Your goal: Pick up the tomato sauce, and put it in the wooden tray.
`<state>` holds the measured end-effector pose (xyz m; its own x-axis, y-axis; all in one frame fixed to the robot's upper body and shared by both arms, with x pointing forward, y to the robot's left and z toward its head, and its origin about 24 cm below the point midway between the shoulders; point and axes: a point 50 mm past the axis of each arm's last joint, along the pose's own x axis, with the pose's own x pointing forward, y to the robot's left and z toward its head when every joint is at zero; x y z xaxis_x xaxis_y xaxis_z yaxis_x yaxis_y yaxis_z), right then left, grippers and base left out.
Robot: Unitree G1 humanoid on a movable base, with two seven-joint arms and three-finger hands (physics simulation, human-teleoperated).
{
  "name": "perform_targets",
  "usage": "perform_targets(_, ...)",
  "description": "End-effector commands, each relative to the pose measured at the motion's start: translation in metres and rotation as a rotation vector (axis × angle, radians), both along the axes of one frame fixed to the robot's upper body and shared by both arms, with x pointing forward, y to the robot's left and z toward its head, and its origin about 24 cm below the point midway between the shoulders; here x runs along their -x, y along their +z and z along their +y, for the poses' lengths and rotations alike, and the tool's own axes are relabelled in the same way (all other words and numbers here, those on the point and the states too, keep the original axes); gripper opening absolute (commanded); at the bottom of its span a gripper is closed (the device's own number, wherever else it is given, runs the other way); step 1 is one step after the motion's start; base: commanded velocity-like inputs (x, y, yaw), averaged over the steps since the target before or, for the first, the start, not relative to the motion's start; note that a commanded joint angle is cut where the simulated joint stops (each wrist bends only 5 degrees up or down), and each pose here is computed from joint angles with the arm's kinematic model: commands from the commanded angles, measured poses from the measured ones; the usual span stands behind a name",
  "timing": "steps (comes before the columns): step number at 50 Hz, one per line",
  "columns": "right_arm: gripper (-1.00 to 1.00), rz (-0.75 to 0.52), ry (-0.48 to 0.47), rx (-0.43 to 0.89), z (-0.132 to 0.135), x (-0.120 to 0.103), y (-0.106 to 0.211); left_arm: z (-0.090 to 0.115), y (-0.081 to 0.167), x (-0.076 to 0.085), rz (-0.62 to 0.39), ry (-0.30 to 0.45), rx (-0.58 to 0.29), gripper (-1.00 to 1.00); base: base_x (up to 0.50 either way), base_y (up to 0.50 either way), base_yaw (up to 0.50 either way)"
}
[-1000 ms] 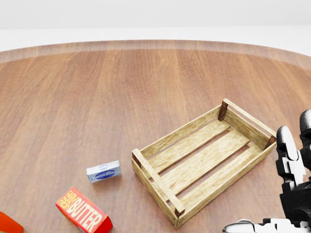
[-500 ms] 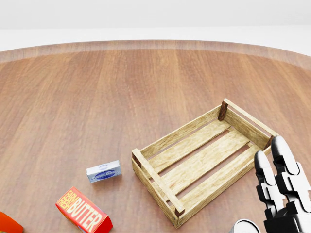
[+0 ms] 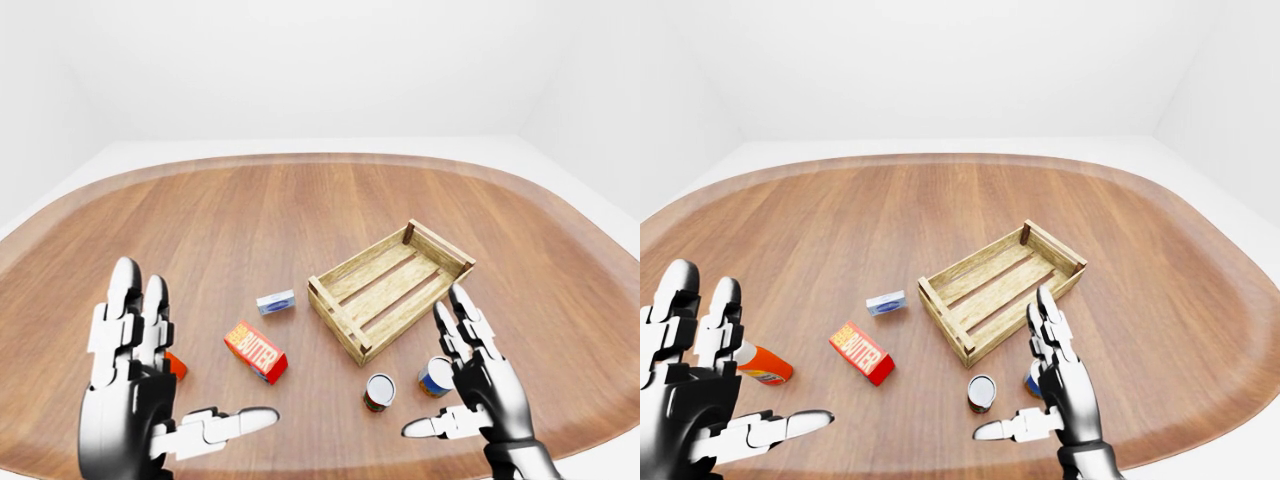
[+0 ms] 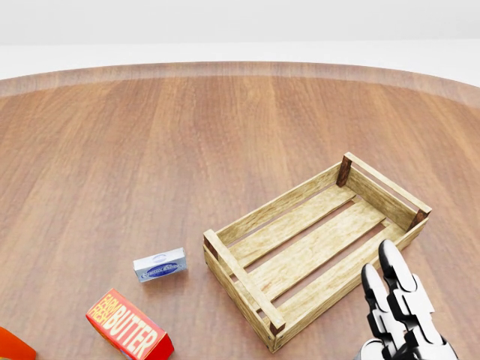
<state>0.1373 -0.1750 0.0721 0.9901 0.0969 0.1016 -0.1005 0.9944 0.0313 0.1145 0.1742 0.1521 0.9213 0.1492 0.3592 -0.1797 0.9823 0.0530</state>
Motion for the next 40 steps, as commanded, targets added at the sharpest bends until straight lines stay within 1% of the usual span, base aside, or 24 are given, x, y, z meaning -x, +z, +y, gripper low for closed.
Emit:
perform_targets(1, 1.0, 0.058, 0.017, 0.008, 0.004, 0.001, -0.011, 0.0, 0.0, 0.0, -0.001, 0.001, 0.0, 1.0, 0.0, 0.0, 0.0)
perform_targets(40, 1.0, 0.16, 0.035, 0.029, 0.008, 0.004, -0.032, -0.001, 0.001, 0.002, -0.004, 0.001, -0.002, 1.0, 0.0, 0.0, 0.0)
